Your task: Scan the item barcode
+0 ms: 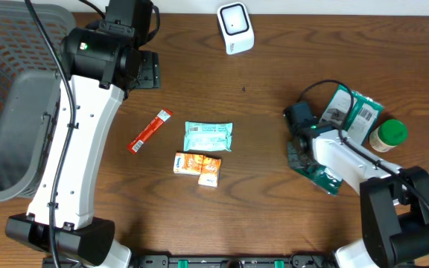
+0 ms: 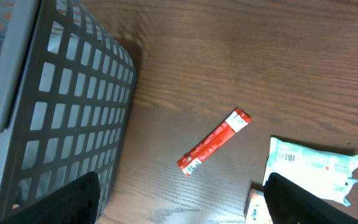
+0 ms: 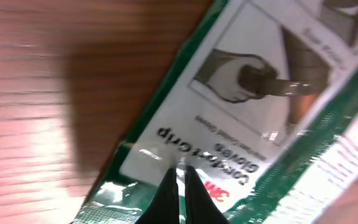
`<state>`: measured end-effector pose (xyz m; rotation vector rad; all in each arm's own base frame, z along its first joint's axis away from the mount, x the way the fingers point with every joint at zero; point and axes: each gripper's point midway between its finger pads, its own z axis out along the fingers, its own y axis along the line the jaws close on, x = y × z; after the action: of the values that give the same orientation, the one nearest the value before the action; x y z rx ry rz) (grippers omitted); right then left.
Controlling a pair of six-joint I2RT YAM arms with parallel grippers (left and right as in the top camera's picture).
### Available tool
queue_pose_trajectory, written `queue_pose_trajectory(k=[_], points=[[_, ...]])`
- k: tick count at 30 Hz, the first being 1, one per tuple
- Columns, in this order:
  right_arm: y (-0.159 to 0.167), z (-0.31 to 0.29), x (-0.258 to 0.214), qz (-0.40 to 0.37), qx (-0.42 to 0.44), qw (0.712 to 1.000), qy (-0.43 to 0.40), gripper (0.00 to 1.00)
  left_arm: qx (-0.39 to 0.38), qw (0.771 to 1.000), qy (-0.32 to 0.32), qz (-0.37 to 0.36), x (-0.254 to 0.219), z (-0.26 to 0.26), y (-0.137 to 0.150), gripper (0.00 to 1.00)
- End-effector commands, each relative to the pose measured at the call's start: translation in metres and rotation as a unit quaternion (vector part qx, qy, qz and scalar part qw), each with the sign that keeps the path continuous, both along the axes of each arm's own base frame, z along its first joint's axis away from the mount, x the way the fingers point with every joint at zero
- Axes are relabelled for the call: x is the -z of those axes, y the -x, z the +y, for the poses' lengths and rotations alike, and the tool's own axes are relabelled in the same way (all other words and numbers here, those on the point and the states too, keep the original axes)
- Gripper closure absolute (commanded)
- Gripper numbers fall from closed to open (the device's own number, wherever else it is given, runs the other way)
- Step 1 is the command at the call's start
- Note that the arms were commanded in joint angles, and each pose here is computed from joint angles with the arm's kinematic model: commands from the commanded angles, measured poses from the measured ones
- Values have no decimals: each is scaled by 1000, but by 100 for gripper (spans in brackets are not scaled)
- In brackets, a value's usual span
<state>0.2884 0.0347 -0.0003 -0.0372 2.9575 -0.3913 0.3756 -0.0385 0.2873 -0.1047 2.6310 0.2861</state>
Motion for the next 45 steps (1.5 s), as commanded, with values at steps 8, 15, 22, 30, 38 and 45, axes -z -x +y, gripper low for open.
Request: queue_pose_trajectory(k=[8, 15, 22, 30, 38, 45], points=[[-8, -47, -10, 3, 0, 999, 54, 99, -9, 1000, -7, 6, 5, 3, -1, 15], [-23, 16, -1, -16, -25, 991, -129, 99, -9, 1000, -7, 6, 5, 3, -1, 15], [-24, 23, -1, -18, -29, 988, -148, 98, -10, 1000, -7, 6, 5, 3, -1, 15], [-5, -52, -11, -3, 39, 997, 60, 93, -9, 1000, -7, 6, 5, 3, -1, 15], [-18, -39, -26, -13, 39, 998, 40, 91, -10, 1000, -7, 6, 5, 3, -1, 14], [-45, 27, -61, -16, 5, 993, -116, 87, -9, 1000, -7, 6, 5, 3, -1, 15]])
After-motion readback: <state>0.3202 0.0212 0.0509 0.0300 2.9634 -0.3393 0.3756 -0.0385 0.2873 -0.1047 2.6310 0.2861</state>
